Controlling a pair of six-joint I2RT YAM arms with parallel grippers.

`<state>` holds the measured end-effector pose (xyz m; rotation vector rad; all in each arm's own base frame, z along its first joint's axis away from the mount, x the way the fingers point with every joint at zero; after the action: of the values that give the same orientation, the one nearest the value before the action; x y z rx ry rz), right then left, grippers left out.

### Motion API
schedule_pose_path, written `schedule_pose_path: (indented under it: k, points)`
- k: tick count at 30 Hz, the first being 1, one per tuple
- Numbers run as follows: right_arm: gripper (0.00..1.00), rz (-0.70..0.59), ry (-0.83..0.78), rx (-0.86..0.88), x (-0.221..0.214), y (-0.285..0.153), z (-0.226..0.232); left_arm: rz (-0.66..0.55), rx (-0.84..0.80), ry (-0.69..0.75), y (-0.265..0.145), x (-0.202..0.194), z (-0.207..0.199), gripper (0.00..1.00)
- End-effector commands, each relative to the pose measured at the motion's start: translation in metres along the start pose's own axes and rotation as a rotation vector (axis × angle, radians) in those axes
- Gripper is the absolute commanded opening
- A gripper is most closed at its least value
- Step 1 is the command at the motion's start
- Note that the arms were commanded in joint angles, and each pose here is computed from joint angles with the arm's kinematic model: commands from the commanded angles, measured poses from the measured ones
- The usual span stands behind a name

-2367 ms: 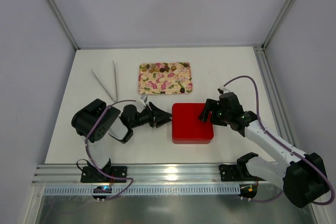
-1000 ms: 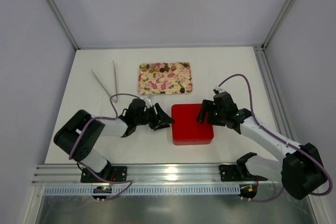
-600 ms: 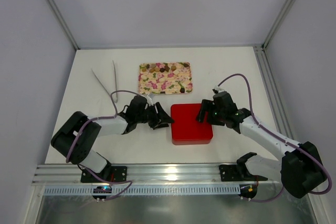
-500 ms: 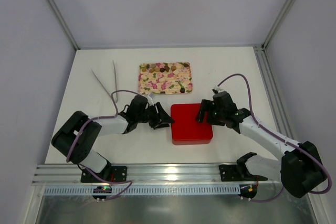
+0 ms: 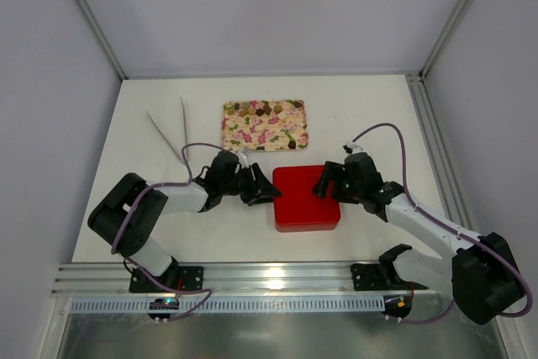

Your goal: Pack the chocolate

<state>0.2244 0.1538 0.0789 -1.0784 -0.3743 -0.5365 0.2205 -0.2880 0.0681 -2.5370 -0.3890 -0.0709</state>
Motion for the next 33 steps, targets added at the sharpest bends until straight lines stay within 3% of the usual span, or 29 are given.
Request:
schedule_pose_path:
  k: [1, 16, 20, 33]
  points:
    - [0.83, 0.106, 0.023, 0.006, -0.037, 0.003, -0.010, 0.041, 0.287, -0.057, 0.000, -0.026, 0.078, 0.41]
    - [0.82, 0.162, 0.101, 0.029, -0.081, -0.009, -0.028, 0.033, 0.329, -0.055, -0.008, -0.026, 0.085, 0.41]
    - [0.73, 0.167, 0.126, 0.040, -0.090, -0.011, -0.031, 0.026, 0.332, -0.060, -0.012, -0.021, 0.088, 0.41]
    - [0.62, 0.193, 0.170, 0.070, -0.107, -0.008, -0.035, 0.033, 0.357, -0.071, -0.025, -0.019, 0.100, 0.41]
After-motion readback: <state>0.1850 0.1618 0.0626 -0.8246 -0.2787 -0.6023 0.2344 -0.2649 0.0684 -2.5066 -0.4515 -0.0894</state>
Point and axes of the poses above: each gripper's point midway between its finger pads, its own y axis out along the fingers, its own z axis along the line the jaws close on, x = y × z, the point moved 2 cm from there along -y, back along the fingers
